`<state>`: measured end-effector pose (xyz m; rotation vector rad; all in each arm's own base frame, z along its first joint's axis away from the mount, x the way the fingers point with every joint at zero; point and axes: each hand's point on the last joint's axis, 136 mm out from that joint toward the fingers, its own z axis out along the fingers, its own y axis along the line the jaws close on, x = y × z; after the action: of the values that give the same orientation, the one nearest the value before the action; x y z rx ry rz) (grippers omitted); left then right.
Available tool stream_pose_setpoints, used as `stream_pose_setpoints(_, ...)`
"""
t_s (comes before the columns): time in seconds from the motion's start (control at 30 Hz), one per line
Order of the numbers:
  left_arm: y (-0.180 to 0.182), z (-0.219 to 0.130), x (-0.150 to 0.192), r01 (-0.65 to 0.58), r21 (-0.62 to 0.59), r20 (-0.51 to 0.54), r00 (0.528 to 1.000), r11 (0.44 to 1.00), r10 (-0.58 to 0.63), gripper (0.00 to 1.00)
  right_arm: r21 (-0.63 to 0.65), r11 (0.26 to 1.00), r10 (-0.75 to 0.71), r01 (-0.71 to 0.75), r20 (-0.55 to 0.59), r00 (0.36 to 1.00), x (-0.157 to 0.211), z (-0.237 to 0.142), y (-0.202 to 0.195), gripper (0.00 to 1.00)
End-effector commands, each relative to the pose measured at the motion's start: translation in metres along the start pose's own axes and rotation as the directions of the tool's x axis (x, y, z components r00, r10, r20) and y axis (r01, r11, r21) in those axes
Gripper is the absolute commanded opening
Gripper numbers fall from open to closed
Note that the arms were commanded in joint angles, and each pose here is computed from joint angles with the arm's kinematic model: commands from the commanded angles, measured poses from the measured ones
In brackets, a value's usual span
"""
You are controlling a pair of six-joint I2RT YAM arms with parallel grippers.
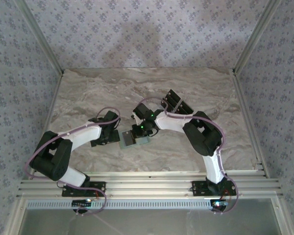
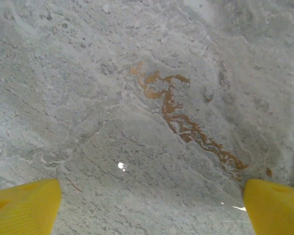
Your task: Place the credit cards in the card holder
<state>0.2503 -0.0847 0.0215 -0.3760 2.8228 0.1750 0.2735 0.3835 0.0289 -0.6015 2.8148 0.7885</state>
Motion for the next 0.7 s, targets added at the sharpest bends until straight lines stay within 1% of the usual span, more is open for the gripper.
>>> stream_pose_setpoints(0.0, 0.004, 0.007, 0.009, -0.017, -0.02, -0.03, 0.999, 1.0, 0.016, 0.96, -0.003, 1.0, 0.016, -0.016, -0.041, 0.999, 0.012, 0.01, 0.001, 0.1)
stream_pose_setpoints(0.5, -0.005, 0.014, 0.01, -0.024, -0.004, -0.039, 0.999, 1.0, 0.024, 0.96, -0.055, 0.998, -0.02, 0.017, -0.064, 0.998, 0.014, 0.019, 0.03, 0.1)
stream_pose_setpoints(0.67, -0.009, 0.013, 0.006, -0.023, 0.005, -0.034, 0.999, 1.0, 0.023, 0.96, -0.061, 0.998, -0.013, 0.01, -0.05, 0.999, 0.008, 0.015, 0.03, 0.1)
